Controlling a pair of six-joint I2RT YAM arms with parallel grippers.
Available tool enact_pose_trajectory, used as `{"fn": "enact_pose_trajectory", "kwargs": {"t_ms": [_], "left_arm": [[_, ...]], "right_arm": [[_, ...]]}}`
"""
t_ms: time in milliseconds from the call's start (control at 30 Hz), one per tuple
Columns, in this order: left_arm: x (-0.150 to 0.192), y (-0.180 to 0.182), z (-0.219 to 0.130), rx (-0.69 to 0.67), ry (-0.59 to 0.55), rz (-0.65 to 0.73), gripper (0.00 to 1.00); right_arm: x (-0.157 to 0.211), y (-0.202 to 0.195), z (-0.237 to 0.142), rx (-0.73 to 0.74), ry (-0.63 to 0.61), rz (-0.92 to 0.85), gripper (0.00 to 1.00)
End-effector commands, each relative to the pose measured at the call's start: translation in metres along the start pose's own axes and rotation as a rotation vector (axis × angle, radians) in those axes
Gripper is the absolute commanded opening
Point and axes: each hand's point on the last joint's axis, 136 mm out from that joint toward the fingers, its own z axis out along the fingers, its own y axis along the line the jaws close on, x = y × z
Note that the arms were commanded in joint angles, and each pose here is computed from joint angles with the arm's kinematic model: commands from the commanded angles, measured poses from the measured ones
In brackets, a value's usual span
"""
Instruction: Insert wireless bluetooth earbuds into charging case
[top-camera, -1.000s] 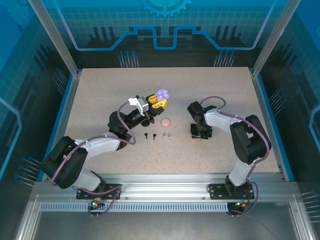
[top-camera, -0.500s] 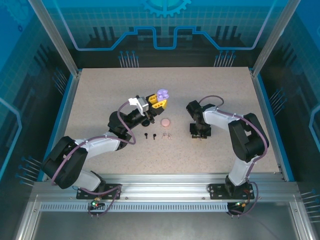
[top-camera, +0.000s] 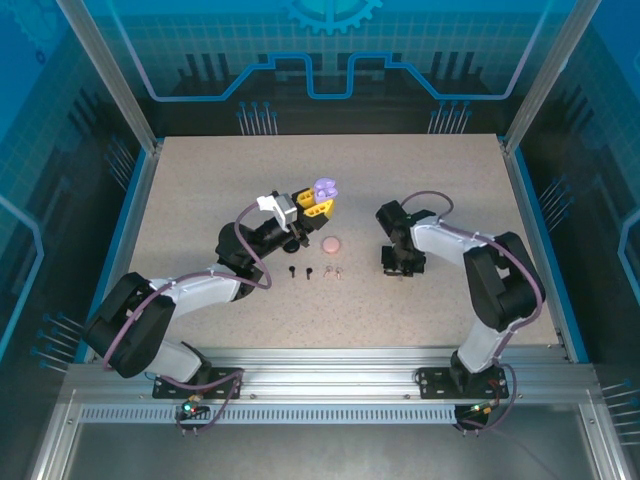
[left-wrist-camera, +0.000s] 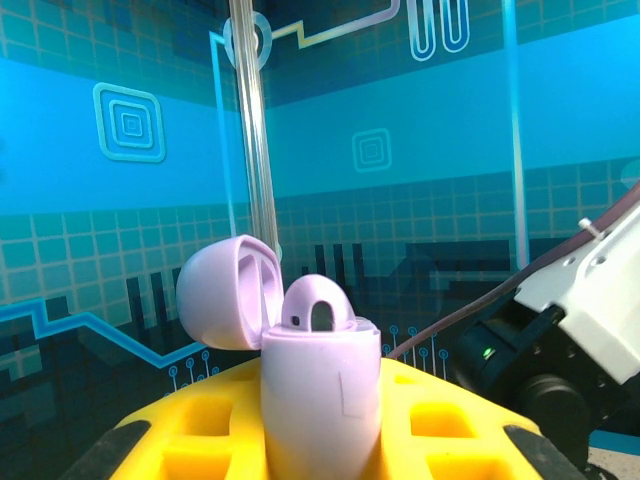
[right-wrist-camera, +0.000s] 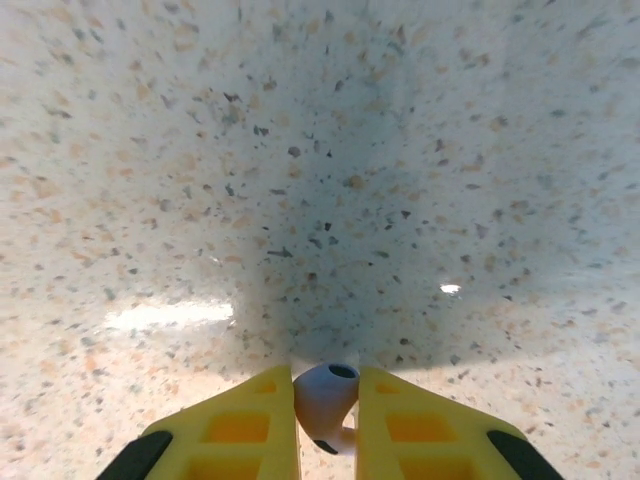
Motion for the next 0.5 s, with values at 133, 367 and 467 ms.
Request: {"fn": "enact_pose_trajectory", "kwargs": {"t_ms": [133, 367, 467], "left_arm": [[-0.026, -0.003, 0.005, 0.013, -0.074, 0.043, 0.0], [-0.028, -0.005, 0.011, 0.025, -0.087, 0.062, 0.0], [-0.028, -0.008, 0.014, 0.036, -0.089, 0.072, 0.0]], "right_arm": [[-0.024, 0.014, -0.069, -0.17, -0.204, 0.049, 0.16], [-0.045, 0.03, -0.173, -0.349, -0.443, 0.059, 0.16], [-0.052, 0.036, -0.222, -0.403, -0.545, 0.051, 0.16]]}}
